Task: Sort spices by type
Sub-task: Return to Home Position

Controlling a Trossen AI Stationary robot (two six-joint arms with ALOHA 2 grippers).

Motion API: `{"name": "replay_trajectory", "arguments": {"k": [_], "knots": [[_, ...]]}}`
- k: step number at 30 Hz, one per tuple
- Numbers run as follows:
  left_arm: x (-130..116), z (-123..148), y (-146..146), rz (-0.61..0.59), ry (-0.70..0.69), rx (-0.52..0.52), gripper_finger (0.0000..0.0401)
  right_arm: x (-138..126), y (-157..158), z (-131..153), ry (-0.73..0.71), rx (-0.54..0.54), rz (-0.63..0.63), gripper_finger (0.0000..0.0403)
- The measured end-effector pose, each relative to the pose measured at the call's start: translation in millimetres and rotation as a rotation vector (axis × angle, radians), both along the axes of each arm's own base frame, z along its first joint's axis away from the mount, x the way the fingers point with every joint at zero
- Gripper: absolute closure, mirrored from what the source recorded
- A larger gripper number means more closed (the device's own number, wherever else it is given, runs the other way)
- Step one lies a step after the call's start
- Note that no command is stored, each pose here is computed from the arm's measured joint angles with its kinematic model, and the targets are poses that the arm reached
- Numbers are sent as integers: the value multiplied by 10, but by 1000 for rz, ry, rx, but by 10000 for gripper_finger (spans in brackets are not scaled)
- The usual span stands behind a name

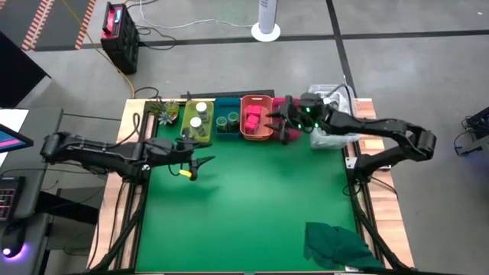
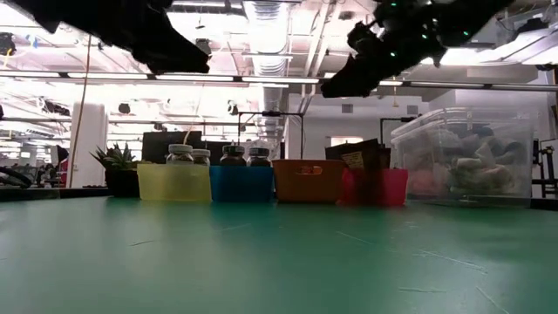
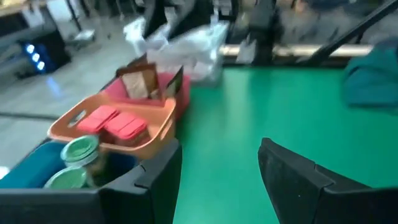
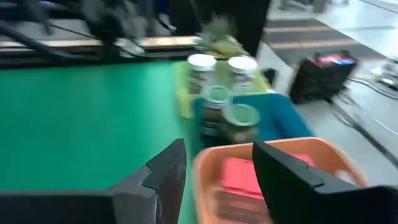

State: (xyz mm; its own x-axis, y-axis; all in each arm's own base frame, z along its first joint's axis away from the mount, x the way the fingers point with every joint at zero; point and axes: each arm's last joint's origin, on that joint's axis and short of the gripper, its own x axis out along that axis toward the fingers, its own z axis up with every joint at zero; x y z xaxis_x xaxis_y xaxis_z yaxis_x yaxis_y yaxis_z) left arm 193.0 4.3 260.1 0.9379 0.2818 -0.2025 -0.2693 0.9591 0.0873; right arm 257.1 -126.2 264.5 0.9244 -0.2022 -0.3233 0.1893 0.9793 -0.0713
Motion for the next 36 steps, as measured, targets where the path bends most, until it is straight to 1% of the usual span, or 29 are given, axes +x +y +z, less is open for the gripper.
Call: {"name": "replay_trajectory", "arguments": {"k": [3, 5, 7, 8, 10, 13, 18, 23, 27, 29, 33, 36], "knots": [[-94, -116, 13, 1, -75, 8, 201, -82, 71, -143, -86, 6, 26, 191], [-157, -191, 38, 65, -89, 40, 201, -158, 106, -223, -118, 27, 20, 191], [-206, -236, 59, 142, -102, 52, 201, -266, 164, -309, -111, 84, 5, 191], [-229, -250, 68, 177, -102, 51, 201, -321, 209, -354, -107, 105, 6, 191], [-264, -250, 78, 219, -105, 26, 201, -423, 287, -417, -144, 118, 9, 191], [-290, -256, 79, 224, -95, 14, 201, -588, 378, -477, -233, 112, 9, 191], [-294, -261, 73, 215, -90, 9, 201, -895, 458, -619, -324, 64, -58, 191], [-295, -260, 43, 183, -88, 8, 201, -1076, 520, -604, -400, 28, -68, 191], [-324, -231, 42, 183, -110, 0, 201, -1173, 579, -666, -367, 29, -65, 191], [-347, -206, 40, 179, -125, 7, 201, -1218, 600, -679, -374, 29, -64, 191], [-373, -166, 45, 176, -139, 51, 201, -1291, 628, -710, -407, 41, -72, 191], [-378, -166, 73, 203, -120, 96, 201, -1318, 645, -723, -413, 41, -71, 191]]}}
